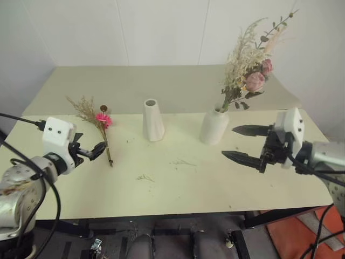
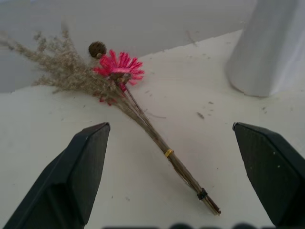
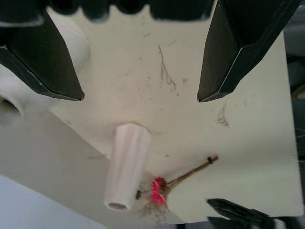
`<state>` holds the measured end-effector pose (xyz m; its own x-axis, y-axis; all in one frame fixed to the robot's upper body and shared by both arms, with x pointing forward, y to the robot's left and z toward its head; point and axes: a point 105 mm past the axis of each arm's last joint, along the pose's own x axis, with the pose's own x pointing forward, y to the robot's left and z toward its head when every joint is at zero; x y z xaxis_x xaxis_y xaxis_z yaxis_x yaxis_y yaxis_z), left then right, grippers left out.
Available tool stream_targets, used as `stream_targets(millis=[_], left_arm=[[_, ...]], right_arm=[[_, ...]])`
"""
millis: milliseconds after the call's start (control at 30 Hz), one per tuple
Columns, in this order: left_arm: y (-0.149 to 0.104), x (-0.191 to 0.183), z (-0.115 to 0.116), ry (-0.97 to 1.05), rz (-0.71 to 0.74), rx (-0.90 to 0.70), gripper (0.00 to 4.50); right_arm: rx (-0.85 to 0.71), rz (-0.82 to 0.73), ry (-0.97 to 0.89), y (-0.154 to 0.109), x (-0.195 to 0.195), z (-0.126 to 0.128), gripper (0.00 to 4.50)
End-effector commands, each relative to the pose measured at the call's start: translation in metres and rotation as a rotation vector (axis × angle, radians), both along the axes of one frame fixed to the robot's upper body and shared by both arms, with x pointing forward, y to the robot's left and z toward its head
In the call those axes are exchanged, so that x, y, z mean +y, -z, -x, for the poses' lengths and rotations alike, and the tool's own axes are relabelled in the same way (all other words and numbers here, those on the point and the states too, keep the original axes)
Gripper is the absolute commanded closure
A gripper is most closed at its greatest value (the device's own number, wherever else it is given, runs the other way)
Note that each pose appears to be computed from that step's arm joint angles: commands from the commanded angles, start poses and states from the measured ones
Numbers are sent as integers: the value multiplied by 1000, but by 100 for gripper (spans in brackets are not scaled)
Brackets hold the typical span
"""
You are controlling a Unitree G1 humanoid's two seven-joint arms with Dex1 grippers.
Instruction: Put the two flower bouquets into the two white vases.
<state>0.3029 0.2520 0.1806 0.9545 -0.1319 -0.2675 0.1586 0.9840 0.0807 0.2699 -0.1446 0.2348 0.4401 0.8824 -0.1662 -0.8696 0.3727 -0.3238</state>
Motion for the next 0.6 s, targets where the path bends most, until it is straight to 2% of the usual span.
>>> stream_targets(millis=[33,100,267,567,600], left_arm=[[13,-7,-12,-133,57,137,0],[15,-10,-25,-216,118,176,0],[19,5,-49,-394,149,254,0],[33,-18,-75,-300,161,321,0],[36,-19,-77,-305,153,330,18]], right_arm=[[-27,4,-124,-14,25,6,4],[-28,-7,-142,-19,31,3,4],[-28,11,-150,-20,35,-2,4],[-22,-2,-114,-19,34,-3,4],[-23,-3,-107,-19,34,-3,1]])
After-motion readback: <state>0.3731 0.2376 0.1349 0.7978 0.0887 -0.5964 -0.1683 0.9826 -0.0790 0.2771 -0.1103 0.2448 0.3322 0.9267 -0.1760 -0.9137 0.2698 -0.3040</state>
